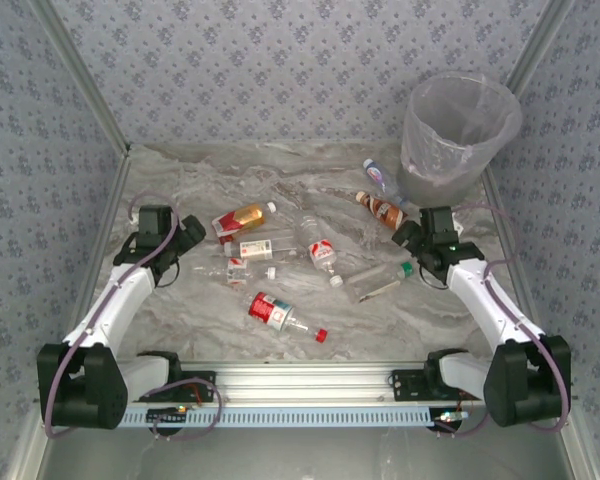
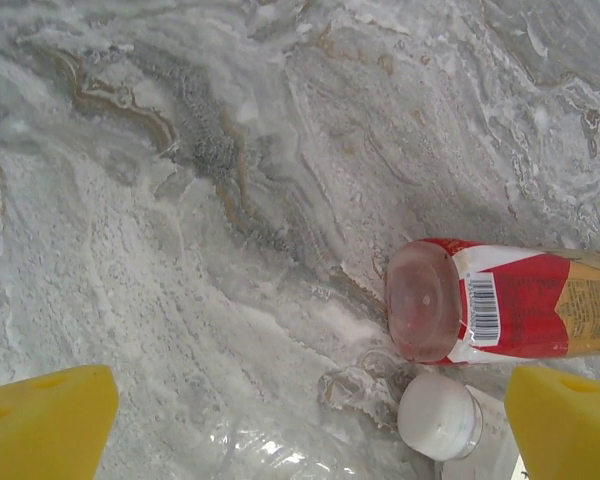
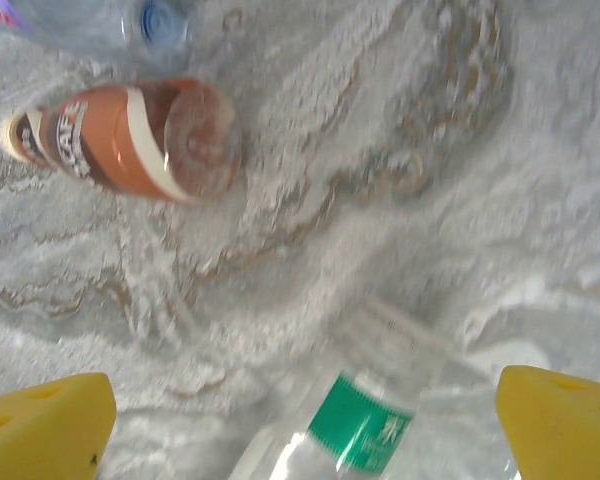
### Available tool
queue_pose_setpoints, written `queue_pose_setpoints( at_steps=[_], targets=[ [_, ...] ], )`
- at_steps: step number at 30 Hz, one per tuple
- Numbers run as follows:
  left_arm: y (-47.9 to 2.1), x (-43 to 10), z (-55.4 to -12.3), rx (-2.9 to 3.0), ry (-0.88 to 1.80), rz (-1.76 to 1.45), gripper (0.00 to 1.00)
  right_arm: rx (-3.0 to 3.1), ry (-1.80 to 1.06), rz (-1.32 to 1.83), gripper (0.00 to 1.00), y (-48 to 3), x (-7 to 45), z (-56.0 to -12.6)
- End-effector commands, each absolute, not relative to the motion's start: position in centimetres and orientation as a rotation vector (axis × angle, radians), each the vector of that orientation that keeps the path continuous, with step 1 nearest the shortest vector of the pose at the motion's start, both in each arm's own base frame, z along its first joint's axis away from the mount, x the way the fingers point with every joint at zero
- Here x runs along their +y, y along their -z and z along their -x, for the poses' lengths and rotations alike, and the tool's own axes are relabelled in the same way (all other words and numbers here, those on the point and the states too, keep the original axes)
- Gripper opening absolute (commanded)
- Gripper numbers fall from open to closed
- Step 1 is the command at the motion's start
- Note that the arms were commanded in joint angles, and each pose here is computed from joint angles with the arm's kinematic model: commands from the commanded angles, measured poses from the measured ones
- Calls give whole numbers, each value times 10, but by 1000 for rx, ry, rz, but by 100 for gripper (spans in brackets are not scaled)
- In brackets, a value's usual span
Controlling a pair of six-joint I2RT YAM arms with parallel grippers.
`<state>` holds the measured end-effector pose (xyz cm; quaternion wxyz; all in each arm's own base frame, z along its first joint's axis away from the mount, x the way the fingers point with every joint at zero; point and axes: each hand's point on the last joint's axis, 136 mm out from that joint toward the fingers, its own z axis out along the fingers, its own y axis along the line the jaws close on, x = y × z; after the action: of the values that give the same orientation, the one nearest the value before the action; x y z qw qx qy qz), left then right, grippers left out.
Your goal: Put the plastic bottles in the bin
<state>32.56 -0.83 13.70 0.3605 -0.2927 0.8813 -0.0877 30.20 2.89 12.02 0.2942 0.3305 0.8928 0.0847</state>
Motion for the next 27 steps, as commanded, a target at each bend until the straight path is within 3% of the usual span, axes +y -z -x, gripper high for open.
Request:
queue_pose_setpoints(
  at_steps=[1, 14, 27],
  targets=[
    [-142, -9, -323, 2257, 262, 815, 99, 2427, -206, -1080, 100, -113, 37, -274],
    [-149, 3, -324, 2123, 311, 987, 99, 2458, -267, -1315, 100, -77, 89, -267],
    [-137, 3, -328, 2143, 392, 1009, 97, 2412, -219, -1408, 97, -53, 96, -273]
  ],
)
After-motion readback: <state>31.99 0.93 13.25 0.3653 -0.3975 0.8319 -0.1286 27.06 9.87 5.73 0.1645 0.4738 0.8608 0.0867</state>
